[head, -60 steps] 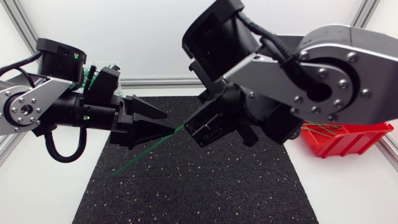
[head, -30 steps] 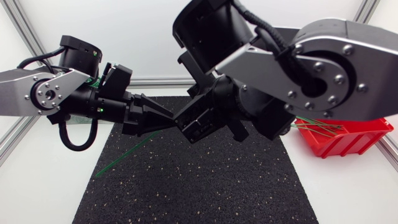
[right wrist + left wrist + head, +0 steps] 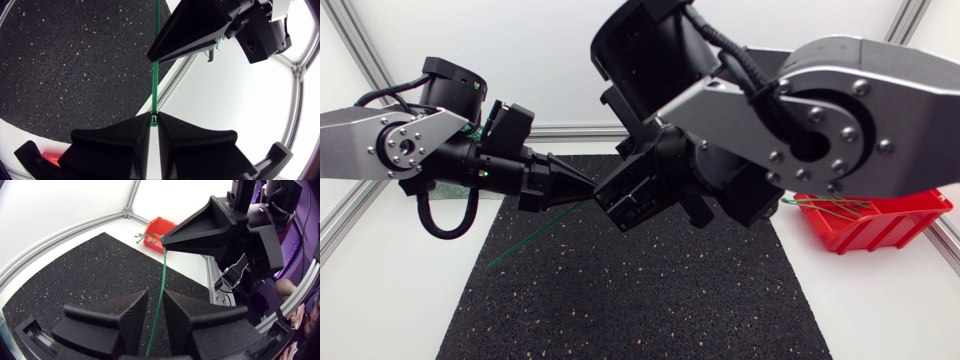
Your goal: Take a green cable tie from the red box, thread the tail through the head to close it, then place it in the transparent bin on the left.
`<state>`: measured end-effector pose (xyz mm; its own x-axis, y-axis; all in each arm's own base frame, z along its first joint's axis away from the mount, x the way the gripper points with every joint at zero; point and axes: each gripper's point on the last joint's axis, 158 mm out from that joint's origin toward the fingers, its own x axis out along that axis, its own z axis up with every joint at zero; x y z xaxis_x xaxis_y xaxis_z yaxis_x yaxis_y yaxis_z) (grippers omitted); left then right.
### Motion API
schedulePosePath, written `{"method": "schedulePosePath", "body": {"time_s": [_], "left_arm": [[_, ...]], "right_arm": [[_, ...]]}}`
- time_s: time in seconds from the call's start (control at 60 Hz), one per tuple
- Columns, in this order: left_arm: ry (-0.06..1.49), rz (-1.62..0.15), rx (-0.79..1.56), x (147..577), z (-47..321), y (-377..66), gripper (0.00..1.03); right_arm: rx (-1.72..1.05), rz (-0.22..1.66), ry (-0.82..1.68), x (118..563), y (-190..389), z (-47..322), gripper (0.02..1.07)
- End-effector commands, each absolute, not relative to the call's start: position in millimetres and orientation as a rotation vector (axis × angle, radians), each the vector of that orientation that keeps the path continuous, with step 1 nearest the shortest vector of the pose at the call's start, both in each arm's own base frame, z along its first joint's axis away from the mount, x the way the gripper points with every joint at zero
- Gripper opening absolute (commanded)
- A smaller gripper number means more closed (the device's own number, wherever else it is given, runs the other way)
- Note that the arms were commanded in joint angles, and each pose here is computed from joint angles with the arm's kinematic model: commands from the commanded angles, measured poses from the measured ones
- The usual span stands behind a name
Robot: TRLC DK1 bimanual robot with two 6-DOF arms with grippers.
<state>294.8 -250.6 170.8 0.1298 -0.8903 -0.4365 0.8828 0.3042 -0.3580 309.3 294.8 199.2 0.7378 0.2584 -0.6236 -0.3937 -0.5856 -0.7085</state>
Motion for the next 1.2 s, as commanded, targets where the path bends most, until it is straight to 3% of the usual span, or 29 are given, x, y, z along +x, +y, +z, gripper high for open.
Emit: {"method": "schedulePosePath", "body": {"time_s": [0.0,0.15,0.183,0.383,0.433,0.45,0.467,0.55,0.817,0.95,1.183], "left_arm": [[0.629,-1.301,-0.007,299,176,-251,0.19],[0.636,-1.309,-0.014,296,174,-251,0.11],[0.64,-1.31,-0.015,295,172,-251,0.04],[0.643,-1.314,-0.018,285,169,-250,0.04],[0.64,-1.322,-0.03,282,171,-250,0.04],[0.635,-1.335,-0.048,279,175,-251,0.04],[0.628,-1.339,-0.056,278,178,-250,0.04],[0.613,-1.32,-0.101,280,183,-245,0.04],[0.43,-1.225,-0.324,285,206,-232,0.04],[0.417,-1.221,-0.405,283,211,-233,0.04],[0.379,-1.172,-0.472,288,217,-242,0.04]], "right_arm": [[-2.045,0.898,0.087,309,300,196,0.08],[-2.047,0.899,0.086,308,301,194,0.08],[-2.046,0.897,0.084,308,301,195,0.08],[-2.004,0.866,0.069,310,305,203,0.08],[-1.985,0.854,0.07,312,305,206,0.13],[-1.957,0.837,0.07,315,306,211,0.27],[-1.942,0.828,0.068,316,307,214,0.32],[-1.861,0.774,0.09,325,305,228,0.46],[-1.444,0.679,0.133,342,280,280,0.53],[-1.202,0.767,0.271,342,264,267,0.53],[-0.635,1.063,0.633,315,269,207,0.48]]}}
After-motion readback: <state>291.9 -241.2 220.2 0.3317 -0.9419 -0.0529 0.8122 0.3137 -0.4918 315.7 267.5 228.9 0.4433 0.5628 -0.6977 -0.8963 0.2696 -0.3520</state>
